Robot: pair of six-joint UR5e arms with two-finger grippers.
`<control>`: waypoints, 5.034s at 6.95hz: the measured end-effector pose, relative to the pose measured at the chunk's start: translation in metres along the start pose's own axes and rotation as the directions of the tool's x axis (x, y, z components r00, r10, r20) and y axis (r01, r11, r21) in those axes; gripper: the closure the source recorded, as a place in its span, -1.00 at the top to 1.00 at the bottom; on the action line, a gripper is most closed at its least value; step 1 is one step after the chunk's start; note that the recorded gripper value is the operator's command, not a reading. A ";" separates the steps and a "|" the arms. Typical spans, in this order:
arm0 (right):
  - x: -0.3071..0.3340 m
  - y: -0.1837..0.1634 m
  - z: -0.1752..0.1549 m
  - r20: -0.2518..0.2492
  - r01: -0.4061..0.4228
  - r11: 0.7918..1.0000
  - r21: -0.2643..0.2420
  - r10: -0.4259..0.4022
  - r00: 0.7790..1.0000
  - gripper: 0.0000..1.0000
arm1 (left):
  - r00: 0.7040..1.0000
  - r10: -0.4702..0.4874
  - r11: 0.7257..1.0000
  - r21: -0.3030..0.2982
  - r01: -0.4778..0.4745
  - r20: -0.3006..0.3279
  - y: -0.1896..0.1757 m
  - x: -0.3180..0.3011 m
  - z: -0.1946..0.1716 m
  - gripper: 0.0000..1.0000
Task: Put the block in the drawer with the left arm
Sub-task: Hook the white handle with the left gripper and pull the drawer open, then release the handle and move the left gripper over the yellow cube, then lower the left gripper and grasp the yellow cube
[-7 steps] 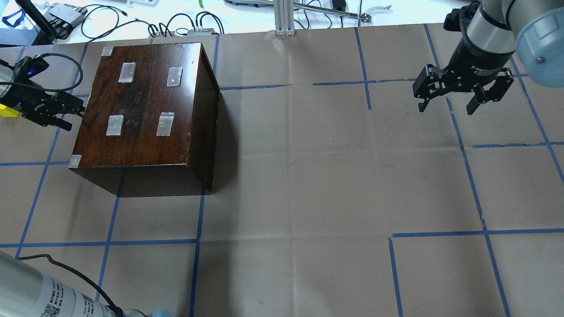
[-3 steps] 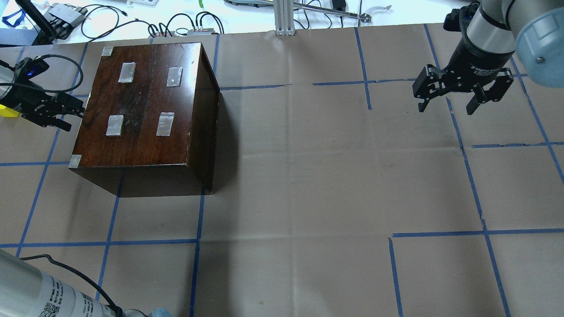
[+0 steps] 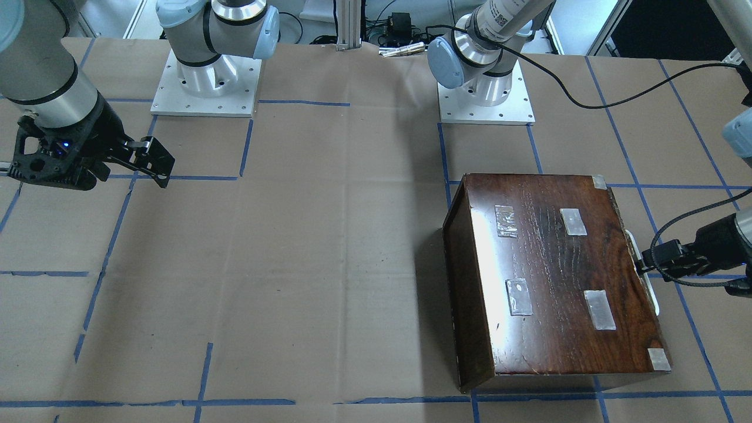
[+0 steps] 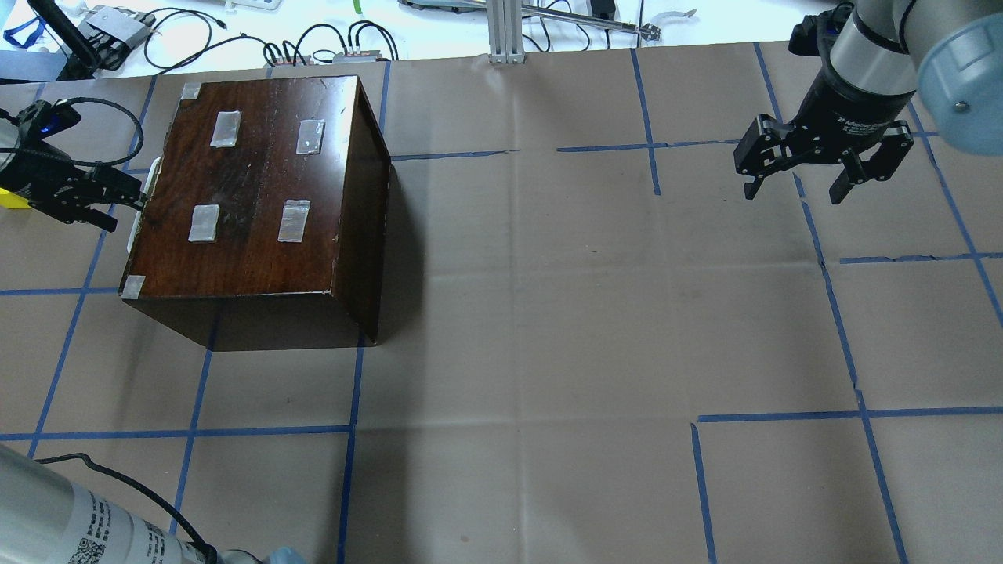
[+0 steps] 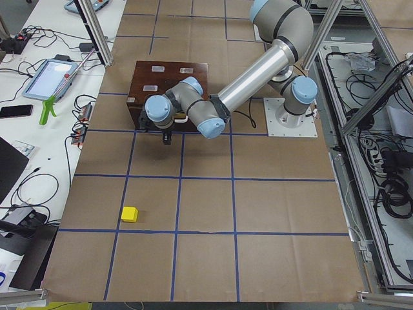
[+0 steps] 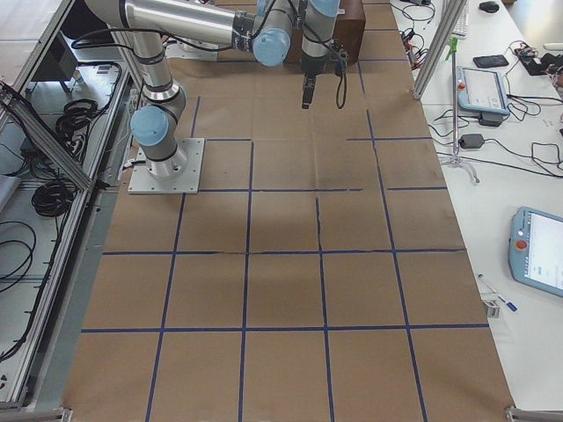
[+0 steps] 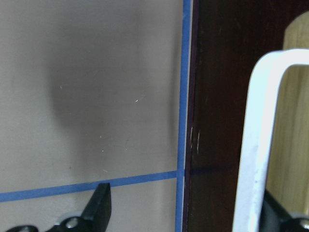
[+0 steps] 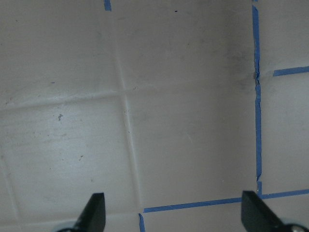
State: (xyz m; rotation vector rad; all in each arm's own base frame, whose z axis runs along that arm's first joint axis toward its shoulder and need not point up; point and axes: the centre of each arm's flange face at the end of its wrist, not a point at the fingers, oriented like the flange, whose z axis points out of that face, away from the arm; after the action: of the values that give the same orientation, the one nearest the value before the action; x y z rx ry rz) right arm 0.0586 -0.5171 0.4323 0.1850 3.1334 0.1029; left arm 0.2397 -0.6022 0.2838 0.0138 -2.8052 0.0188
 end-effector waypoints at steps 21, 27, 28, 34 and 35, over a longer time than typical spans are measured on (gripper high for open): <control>0.000 0.000 0.000 0.000 -0.001 1.000 0.000 0.001 1.000 1.00 | 0.982 0.064 0.997 0.037 -0.072 0.179 0.019 -0.099 -0.092 0.98; 0.000 0.000 0.000 0.000 0.000 1.000 0.000 0.000 1.000 1.00 | 0.943 0.073 0.989 0.095 -0.109 0.325 -0.076 -0.181 -0.149 0.98; 0.000 0.000 0.000 0.000 0.000 1.000 0.000 0.000 1.000 1.00 | 0.944 0.073 0.990 0.093 -0.108 0.323 -0.095 -0.202 -0.144 0.98; 0.000 0.000 0.000 0.000 0.000 1.000 0.000 0.000 1.000 1.00 | 0.956 0.078 0.995 0.041 -0.093 0.284 -0.145 -0.277 -0.057 0.98; 0.000 0.000 0.000 0.000 0.000 1.000 0.000 0.000 1.000 1.00 | 0.959 0.080 0.995 0.028 -0.091 0.271 -0.147 -0.284 -0.039 0.98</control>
State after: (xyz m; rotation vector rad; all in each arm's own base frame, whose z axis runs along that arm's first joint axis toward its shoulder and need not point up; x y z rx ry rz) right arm 0.0586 -0.5171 0.4323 0.1851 3.1334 0.1028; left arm 0.5218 -0.7467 0.2285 -0.1028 -3.0756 0.1019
